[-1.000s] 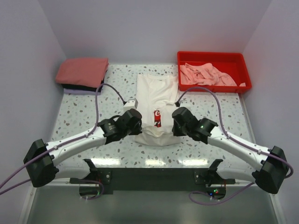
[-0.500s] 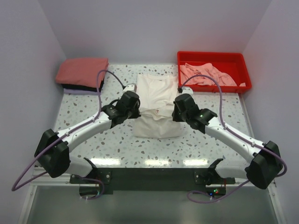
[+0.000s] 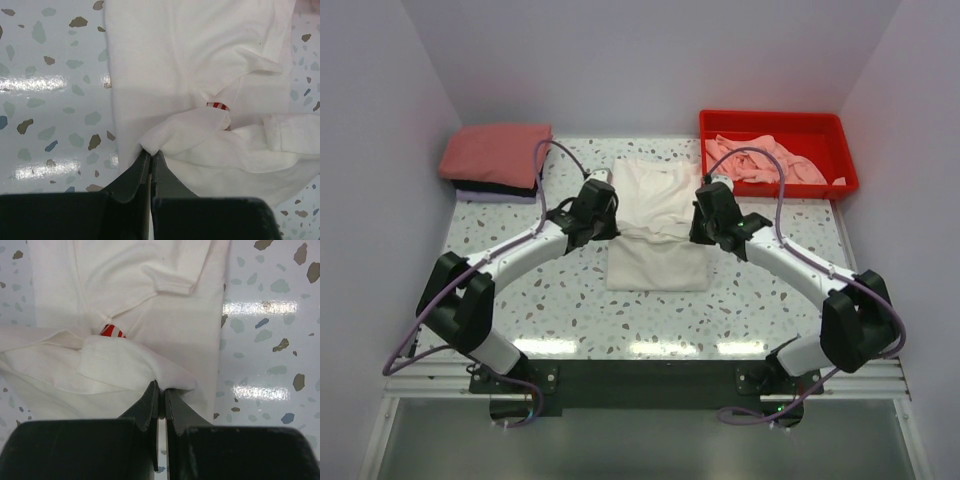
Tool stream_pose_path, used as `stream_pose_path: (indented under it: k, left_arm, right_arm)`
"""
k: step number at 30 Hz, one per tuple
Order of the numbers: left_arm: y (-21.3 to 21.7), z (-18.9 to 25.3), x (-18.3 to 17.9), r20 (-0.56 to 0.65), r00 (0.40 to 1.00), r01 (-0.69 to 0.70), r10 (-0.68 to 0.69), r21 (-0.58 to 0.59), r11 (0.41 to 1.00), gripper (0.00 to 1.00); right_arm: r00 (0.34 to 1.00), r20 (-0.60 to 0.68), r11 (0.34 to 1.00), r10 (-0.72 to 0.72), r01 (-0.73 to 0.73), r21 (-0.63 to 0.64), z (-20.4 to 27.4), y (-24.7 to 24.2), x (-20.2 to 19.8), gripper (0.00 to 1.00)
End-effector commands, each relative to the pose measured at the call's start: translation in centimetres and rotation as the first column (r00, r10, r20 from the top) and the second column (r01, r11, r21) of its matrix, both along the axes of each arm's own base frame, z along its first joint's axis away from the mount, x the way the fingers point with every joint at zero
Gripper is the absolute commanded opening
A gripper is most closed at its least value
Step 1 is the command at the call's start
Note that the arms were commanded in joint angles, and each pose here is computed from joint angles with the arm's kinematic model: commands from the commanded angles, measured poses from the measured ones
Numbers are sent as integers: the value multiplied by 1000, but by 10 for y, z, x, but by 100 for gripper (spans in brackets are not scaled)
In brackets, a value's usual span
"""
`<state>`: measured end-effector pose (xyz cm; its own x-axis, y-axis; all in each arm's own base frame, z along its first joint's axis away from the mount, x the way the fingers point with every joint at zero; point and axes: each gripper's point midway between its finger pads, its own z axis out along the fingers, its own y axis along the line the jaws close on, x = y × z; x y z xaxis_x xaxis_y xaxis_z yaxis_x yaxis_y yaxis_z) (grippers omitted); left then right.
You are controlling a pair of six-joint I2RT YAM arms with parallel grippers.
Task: Fold and stack the t-shirts
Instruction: Fold the tshirt
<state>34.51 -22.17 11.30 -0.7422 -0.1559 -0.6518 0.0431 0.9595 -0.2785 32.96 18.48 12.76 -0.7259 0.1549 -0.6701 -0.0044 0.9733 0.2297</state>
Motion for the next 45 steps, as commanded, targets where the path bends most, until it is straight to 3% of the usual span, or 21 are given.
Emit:
stream_pose_path:
  k: [1, 18, 21, 24, 26, 27, 28, 29, 30, 31, 32, 33, 39, 45]
  left_arm:
    - [-9, 18, 24, 76, 997, 32, -29, -39, 999, 0]
    - [-5, -29, 54, -14, 999, 44, -44, -8, 999, 3]
    - [-4, -35, 55, -31, 998, 47, -47, -1, 999, 7]
    - [-5, -31, 56, -27, 998, 53, -53, -13, 999, 24]
    - [-7, -24, 57, -14, 998, 60, -60, -24, 998, 44]
    - [-6, -16, 56, 2, 998, 60, -60, -31, 998, 53]
    - [-5, -12, 56, 13, 998, 56, -56, -32, 998, 68]
    - [-4, -9, 55, 19, 998, 52, -51, -35, 998, 74]
    - [-3, 2, 54, 41, 998, 50, -48, -44, 998, 81]
    - [-1, 6, 52, 47, 998, 36, -34, -49, 998, 95]
    - [2, 6, 48, 44, 999, 31, -29, -48, 998, 100]
    - [4, 17, 46, 67, 997, 28, -24, -62, 998, 100]
    - [21, 28, 16, 78, 997, -19, 27, -99, 995, 100]
    - [31, 11, -25, 20, 1000, -14, 17, -140, 990, 100]
  right_arm:
    - [999, 46, 999, 13, -15, 47, 13, 10, 21, 0]
    - [998, -63, 999, -32, 34, 32, -33, -1, 51, 2]
    - [997, -71, 999, -30, 32, 23, -37, -2, 53, 15]
    - [996, -84, 999, -28, 30, 20, -39, -2, 56, 29]
    - [997, -80, 999, -17, 20, 32, -35, 1, 57, 32]
    - [997, -72, 999, -9, 12, 38, -32, 2, 58, 47]
    - [998, -68, 999, -5, 8, 44, -29, 3, 58, 54]
    - [999, -49, 998, 4, -1, 56, -20, 4, 57, 59]
    - [999, -43, 998, 7, -4, 58, -18, 4, 55, 74]
    - [999, -38, 998, 9, -7, 58, -15, 3, 54, 81]
    - [999, -31, 998, 11, -10, 61, -12, 2, 52, 91]
    - [1000, -23, 998, 16, -14, 68, -7, 0, 47, 99]
    - [996, -2, 985, 90, -88, 151, 5, 9, 23, 99]
    - [979, 12, 946, 203, -200, 254, 6, 23, -7, 99]
